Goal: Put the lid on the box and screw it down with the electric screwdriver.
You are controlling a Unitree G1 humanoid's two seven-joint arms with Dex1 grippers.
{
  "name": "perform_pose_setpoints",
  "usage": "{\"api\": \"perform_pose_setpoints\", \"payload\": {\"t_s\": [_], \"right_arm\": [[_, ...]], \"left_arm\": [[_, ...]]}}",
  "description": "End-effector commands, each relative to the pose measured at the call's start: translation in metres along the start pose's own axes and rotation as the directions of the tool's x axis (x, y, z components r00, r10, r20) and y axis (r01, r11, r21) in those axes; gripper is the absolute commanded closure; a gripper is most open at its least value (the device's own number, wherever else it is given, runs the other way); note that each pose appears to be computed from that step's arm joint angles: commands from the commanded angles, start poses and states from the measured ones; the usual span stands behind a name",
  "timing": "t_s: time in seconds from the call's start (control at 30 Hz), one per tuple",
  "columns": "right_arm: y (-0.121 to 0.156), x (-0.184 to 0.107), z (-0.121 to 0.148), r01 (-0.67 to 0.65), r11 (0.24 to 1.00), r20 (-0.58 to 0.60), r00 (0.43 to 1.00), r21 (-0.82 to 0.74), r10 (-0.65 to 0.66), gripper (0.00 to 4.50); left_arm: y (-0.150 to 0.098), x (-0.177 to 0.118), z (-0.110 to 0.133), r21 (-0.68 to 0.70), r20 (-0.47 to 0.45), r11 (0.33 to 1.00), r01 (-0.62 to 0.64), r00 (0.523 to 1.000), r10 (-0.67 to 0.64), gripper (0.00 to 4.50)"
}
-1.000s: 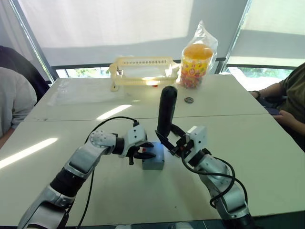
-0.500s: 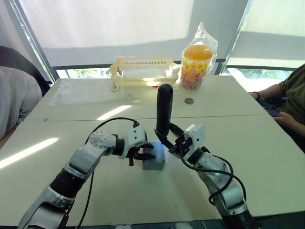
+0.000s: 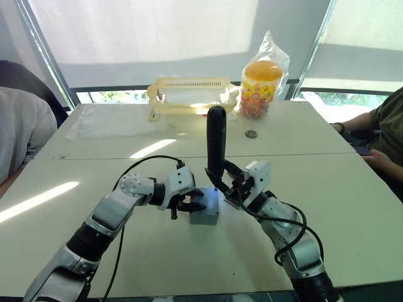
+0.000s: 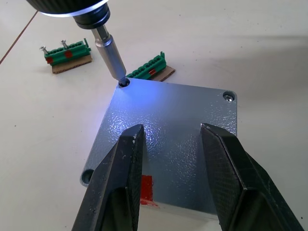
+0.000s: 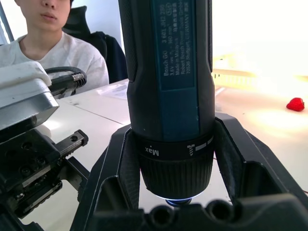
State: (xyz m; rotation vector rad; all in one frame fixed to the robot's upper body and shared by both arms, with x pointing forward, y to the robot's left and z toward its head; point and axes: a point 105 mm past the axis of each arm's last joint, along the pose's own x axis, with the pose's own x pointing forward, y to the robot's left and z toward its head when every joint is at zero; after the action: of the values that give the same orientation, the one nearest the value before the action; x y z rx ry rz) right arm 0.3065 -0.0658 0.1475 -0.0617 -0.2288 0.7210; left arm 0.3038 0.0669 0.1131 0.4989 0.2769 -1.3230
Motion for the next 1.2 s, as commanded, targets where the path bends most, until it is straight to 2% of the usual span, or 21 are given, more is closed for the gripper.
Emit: {"api": "perform_pose_setpoints", "payload": {"t_s": [0.03, 0.23, 0.5, 0.6, 0.67, 0.8, 0.9, 0.97, 1.03, 1.1, 1.2], "right_arm": [[-0.003, -0.007, -0.008, 0.025, 0.998, -0.026, 0.999, 0.051, -0.024, 2.71], [-0.005, -0.003, 0.055, 0.019, 0.999, 0.134, 0.991, 0.039, -0.024, 2.71], [-0.007, -0.004, 0.101, -0.01, 0.994, 0.209, 0.978, 0.106, -0.013, 2.71], [-0.028, -0.007, 0.124, 0.006, 0.983, 0.229, 0.972, 0.181, -0.048, 2.71], [-0.048, -0.015, 0.129, 0.035, 0.972, 0.165, 0.983, 0.231, -0.075, 2.71], [-0.076, -0.036, 0.132, 0.066, 0.959, 0.001, 0.998, 0.277, -0.069, 2.71], [-0.094, -0.06, 0.12, 0.102, 0.928, -0.267, 0.964, 0.357, -0.003, 2.71], [-0.098, -0.081, 0.104, 0.139, 0.908, -0.461, 0.885, 0.395, 0.065, 2.71], [-0.102, -0.105, 0.088, 0.207, 0.883, -0.629, 0.768, 0.422, 0.121, 2.71], [-0.106, -0.119, 0.077, 0.274, 0.844, -0.701, 0.696, 0.46, 0.156, 2.71], [-0.113, -0.131, 0.064, 0.361, 0.793, -0.753, 0.634, 0.491, 0.178, 2.71]], "left_arm": [[-0.009, 0.005, -0.04, -0.089, -0.144, 0.996, 0.014, 0.989, -0.027, 2.63], [-0.011, 0.009, -0.047, -0.104, -0.158, 0.994, 0.026, 0.987, -0.042, 2.63], [-0.013, 0.013, -0.047, -0.11, -0.152, 0.993, 0.035, 0.987, -0.052, 2.63], [-0.011, 0.012, -0.037, -0.108, -0.104, 0.994, 0.02, 0.994, -0.032, 2.63], [-0.005, 0.006, -0.015, -0.122, -0.016, 0.993, -0.003, 1.0, 0.001, 2.63], [-0.003, -0.01, 0.017, -0.122, 0.081, 0.992, -0.013, 0.996, 0.023, 2.63], [-0.007, -0.031, 0.042, -0.106, 0.132, 0.994, -0.004, 0.991, 0.018, 2.63], [-0.013, -0.042, 0.049, -0.096, 0.137, 0.995, 0.003, 0.99, 0.01, 2.63], [-0.017, -0.052, 0.054, -0.097, 0.137, 0.995, 0.007, 0.99, 0.007, 2.63], [-0.021, -0.058, 0.054, -0.099, 0.127, 0.995, 0.006, 0.992, 0.007, 2.63], [-0.028, -0.062, 0.048, -0.106, 0.1, 0.994, 0.007, 0.995, 0.004, 2.63]]}}
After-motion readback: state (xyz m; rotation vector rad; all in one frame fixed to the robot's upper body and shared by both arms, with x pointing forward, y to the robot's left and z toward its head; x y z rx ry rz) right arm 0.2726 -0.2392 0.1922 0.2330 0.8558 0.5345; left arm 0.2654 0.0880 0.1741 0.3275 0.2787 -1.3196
